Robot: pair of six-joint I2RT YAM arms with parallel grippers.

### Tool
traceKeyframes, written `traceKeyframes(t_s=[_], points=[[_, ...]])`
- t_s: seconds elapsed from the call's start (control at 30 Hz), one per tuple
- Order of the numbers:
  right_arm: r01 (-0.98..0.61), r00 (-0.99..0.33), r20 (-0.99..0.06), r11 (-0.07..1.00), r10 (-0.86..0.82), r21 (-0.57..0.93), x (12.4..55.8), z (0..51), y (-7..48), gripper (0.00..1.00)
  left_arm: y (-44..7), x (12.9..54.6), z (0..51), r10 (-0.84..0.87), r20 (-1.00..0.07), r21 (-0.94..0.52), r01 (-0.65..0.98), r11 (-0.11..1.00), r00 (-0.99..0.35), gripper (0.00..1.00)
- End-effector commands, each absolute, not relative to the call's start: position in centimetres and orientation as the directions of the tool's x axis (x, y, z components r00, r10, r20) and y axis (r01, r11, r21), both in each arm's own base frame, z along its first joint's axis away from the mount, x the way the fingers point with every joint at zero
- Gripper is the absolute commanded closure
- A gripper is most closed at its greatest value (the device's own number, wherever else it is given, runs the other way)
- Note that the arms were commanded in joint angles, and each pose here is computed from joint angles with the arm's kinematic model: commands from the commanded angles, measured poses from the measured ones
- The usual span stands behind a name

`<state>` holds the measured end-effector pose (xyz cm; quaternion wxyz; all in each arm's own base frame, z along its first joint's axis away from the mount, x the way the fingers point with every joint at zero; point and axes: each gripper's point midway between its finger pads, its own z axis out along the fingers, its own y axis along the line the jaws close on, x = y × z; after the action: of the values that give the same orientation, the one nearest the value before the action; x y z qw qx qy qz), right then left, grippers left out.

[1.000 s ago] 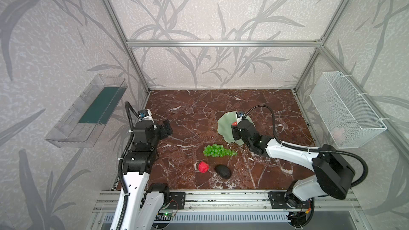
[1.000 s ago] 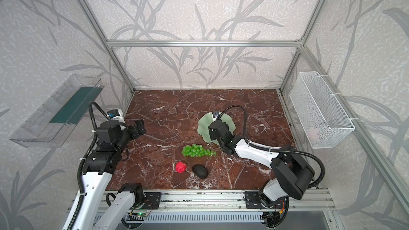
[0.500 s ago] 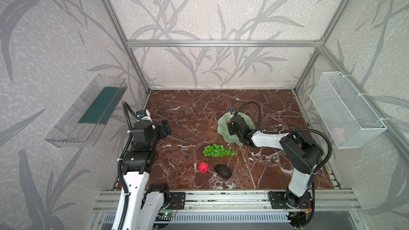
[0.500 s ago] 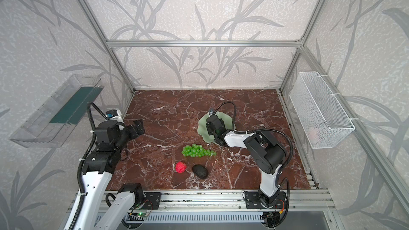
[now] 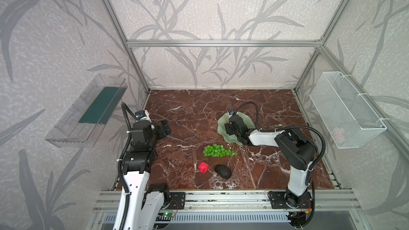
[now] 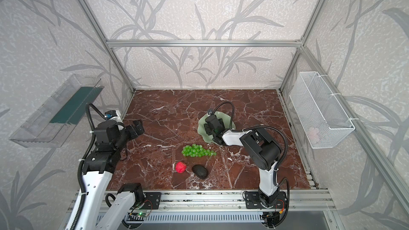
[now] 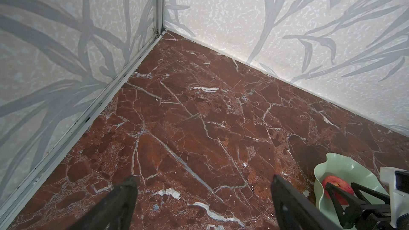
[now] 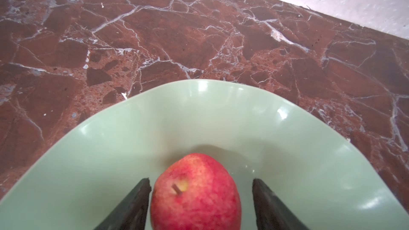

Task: Place and organize the fake fruits in the fruit bowl
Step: 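Carry the red apple into the green bowl and open the right gripper, then grasp the other red apple with the left gripper while the right gripper withdraws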

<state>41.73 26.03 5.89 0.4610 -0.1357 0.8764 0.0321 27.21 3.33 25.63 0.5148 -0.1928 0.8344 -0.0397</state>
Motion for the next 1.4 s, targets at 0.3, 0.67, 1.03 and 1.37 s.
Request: traceKeyframes(t_s=[0.3, 0.67, 1.03, 1.37], points=[[-0.282, -0.417, -0.907, 0.957, -0.052, 0.074, 39.6, 16.1, 24.9, 0.06, 0.6, 27.5, 24.1, -0.411, -0.77, -0.366, -0.189, 0.911, -0.488, 0.09], [-0.263, -0.391, -0.913, 0.936, 0.119, 0.234, 35.3, 19.2, 21.2, 0.02, -7.0, 24.5, 18.3, -0.359, -0.59, -0.454, -0.07, 0.888, -0.723, 0.13], [-0.2, -0.412, -0.898, 0.946, 0.156, 0.256, 33.9, 17.3, 18.9, 0.02, -12.9, 19.4, 11.6, -0.175, -0.445, -0.4, 0.02, 0.916, -0.878, 0.14], [-0.173, -0.413, -0.894, 0.949, 0.173, 0.263, 33.9, 16.4, 17.9, 0.01, -16.9, 16.9, 7.5, -0.004, -0.346, -0.321, 0.114, 0.94, -0.938, 0.14]])
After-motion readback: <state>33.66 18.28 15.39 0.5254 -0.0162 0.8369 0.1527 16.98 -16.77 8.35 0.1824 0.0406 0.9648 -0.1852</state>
